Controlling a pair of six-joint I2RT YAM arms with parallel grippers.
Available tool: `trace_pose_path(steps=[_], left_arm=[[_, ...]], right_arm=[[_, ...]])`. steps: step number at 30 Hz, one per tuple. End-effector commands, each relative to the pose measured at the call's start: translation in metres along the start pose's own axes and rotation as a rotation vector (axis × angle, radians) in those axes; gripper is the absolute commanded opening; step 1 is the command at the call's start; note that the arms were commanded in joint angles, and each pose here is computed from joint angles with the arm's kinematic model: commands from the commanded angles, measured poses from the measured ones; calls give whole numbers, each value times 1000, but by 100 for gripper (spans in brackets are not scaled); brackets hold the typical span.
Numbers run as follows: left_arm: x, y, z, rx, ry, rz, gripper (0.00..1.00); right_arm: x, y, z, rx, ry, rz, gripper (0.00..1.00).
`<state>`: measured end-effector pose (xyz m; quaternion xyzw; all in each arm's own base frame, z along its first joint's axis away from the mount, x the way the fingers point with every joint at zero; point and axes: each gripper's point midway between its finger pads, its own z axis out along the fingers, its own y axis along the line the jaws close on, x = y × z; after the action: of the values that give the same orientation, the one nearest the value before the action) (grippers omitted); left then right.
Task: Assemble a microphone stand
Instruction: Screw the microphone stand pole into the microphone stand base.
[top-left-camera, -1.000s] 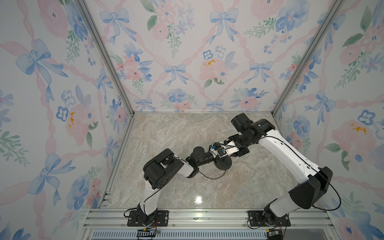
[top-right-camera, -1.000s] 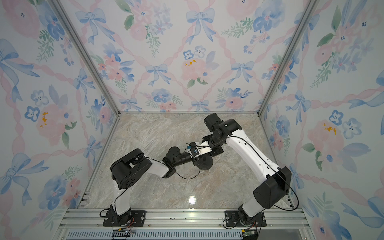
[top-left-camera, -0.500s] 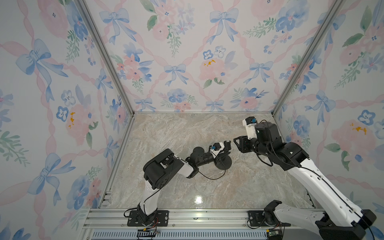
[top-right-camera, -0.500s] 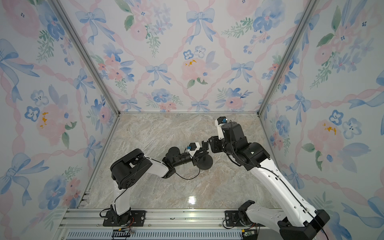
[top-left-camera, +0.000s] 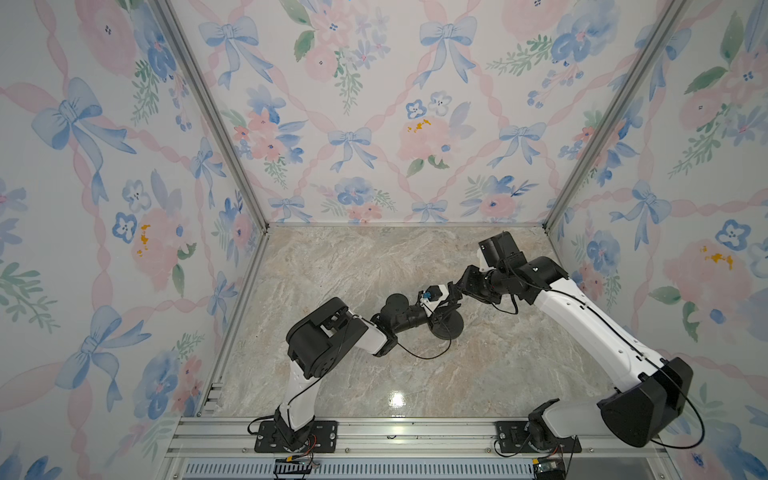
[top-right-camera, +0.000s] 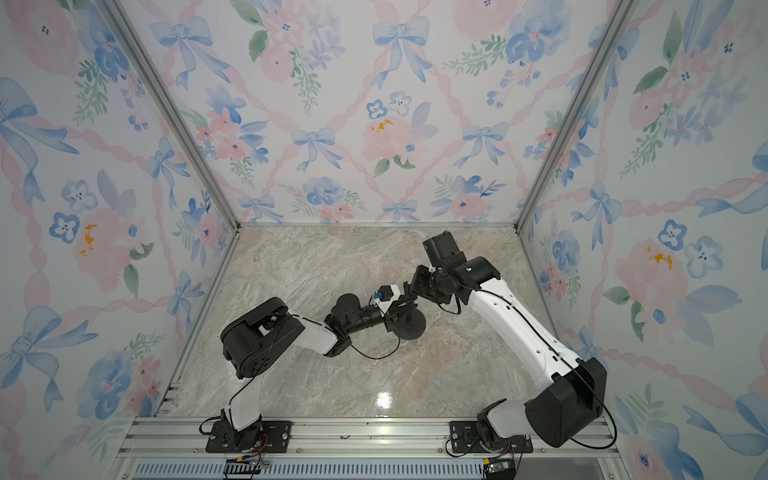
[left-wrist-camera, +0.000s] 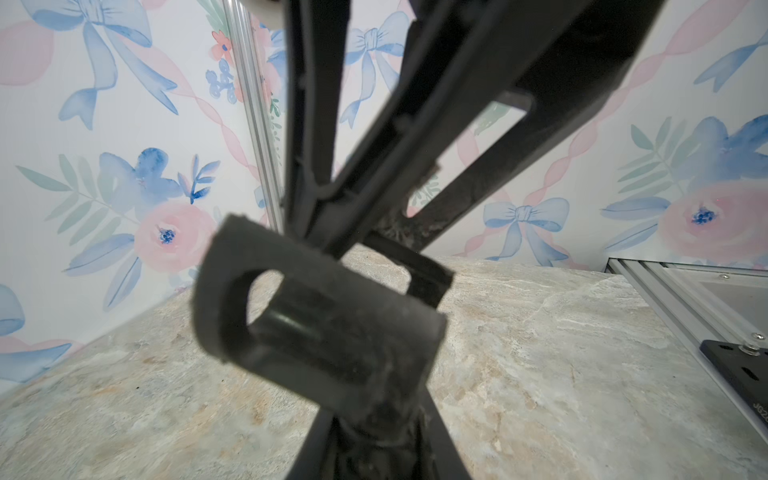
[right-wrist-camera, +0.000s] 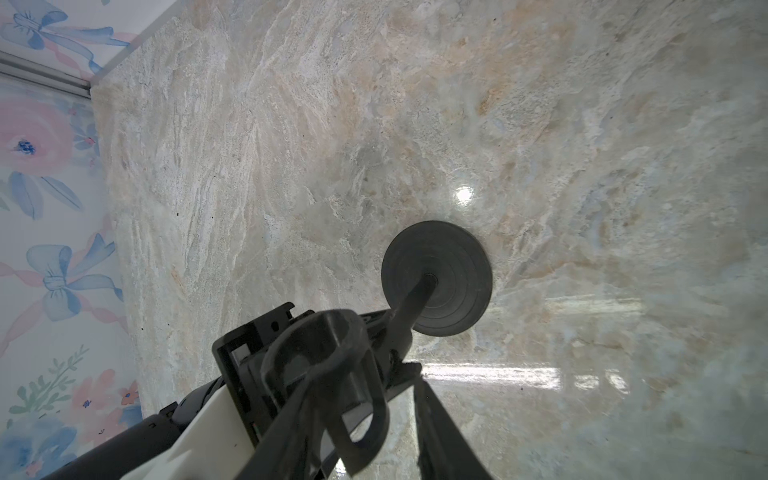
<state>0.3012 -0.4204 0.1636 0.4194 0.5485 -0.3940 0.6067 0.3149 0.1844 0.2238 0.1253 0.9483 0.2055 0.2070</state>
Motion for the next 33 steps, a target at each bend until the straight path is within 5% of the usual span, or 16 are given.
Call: trace_pose_path(steps=[1, 8, 12, 23, 27, 33], left_arm=[[35, -13, -6, 39, 111, -53, 13], [33, -12, -6, 37, 108, -51, 14], [32, -11, -5, 34, 104, -54, 20], [23, -10, -2, 36, 84, -56, 47], [17, -9, 1, 39, 71, -56, 45], [15, -6, 2, 33, 64, -70, 18]], right_arm=[[-7, 12, 0, -33, 15, 75, 36], [1, 2, 3, 25, -19, 178, 22], [6, -9, 0, 40, -67, 276, 3], [10, -10, 2, 35, -94, 358, 4], [6, -3, -1, 32, -88, 350, 5], [-5, 18, -15, 1, -100, 282, 10]])
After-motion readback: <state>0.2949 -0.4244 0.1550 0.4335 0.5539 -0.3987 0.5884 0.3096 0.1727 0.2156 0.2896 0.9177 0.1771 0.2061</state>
